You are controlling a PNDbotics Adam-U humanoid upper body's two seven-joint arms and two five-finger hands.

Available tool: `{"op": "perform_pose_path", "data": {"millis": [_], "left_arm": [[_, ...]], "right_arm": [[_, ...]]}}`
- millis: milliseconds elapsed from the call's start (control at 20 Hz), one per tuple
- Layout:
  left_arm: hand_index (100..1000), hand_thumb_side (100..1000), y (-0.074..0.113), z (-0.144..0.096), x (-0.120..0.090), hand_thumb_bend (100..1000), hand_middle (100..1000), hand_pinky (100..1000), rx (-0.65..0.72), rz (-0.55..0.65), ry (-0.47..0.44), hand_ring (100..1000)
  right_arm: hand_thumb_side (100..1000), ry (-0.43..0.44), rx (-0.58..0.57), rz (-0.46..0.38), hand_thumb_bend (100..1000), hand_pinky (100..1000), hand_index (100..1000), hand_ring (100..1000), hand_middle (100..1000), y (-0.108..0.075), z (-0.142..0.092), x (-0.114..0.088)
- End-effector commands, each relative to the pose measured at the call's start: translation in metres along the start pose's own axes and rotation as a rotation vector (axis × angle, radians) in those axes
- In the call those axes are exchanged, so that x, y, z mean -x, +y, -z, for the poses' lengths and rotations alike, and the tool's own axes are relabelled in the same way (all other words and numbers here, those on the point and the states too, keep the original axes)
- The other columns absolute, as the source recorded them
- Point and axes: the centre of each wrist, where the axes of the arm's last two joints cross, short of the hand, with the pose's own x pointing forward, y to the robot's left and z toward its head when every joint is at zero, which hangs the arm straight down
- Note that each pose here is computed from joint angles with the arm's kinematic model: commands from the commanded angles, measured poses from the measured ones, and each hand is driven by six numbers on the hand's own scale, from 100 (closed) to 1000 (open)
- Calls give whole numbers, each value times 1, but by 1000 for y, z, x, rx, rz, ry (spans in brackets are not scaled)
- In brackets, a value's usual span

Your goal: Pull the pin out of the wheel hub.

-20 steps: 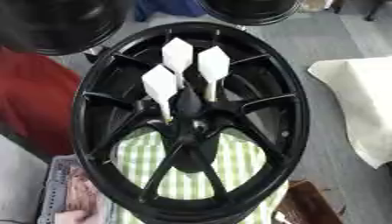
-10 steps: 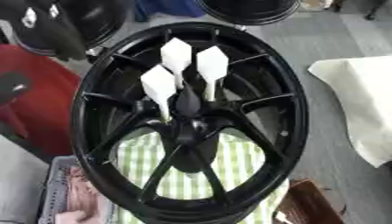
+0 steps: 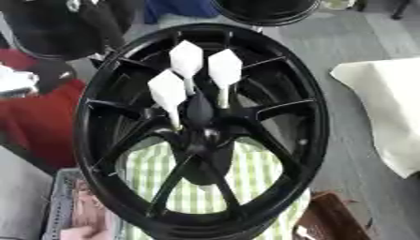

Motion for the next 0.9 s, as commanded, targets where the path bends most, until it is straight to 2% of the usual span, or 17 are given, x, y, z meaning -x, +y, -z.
{"op": "perform_pose_path", "data": {"millis": [50, 250, 350, 400, 450, 500, 900], "left_arm": [[870, 461, 6, 2, 0, 100, 750, 868, -3, 17, 21, 683], [904, 474, 3, 9, 7, 100, 785, 896, 8, 1, 25, 726], [918, 450, 2, 12, 9, 100, 799, 910, 13, -13, 15, 745], [920, 352, 2, 12, 9, 100, 810, 922, 15, -16, 13, 765], [918, 302, 1, 13, 10, 100, 811, 926, 17, -19, 15, 770], [913, 166, 1, 15, 10, 100, 813, 933, 19, -24, 18, 775], [893, 147, 1, 19, 9, 100, 813, 925, 23, -8, 66, 779]], "right_arm": [[262, -17, -2, 15, 325, 426, 566, 629, 562, 1, 4, -3], [264, -13, -1, 28, 322, 425, 564, 626, 559, 4, 5, -4], [265, -12, 1, 34, 322, 425, 564, 625, 559, 5, 5, -4], [266, -11, 2, 36, 319, 424, 563, 624, 557, 6, 5, -4], [267, -10, 4, 39, 318, 424, 563, 623, 557, 7, 5, -5], [268, -10, 5, 43, 317, 423, 563, 622, 556, 7, 5, -5], [275, 2, 12, 66, 311, 421, 560, 616, 550, 13, 4, -6]]}}
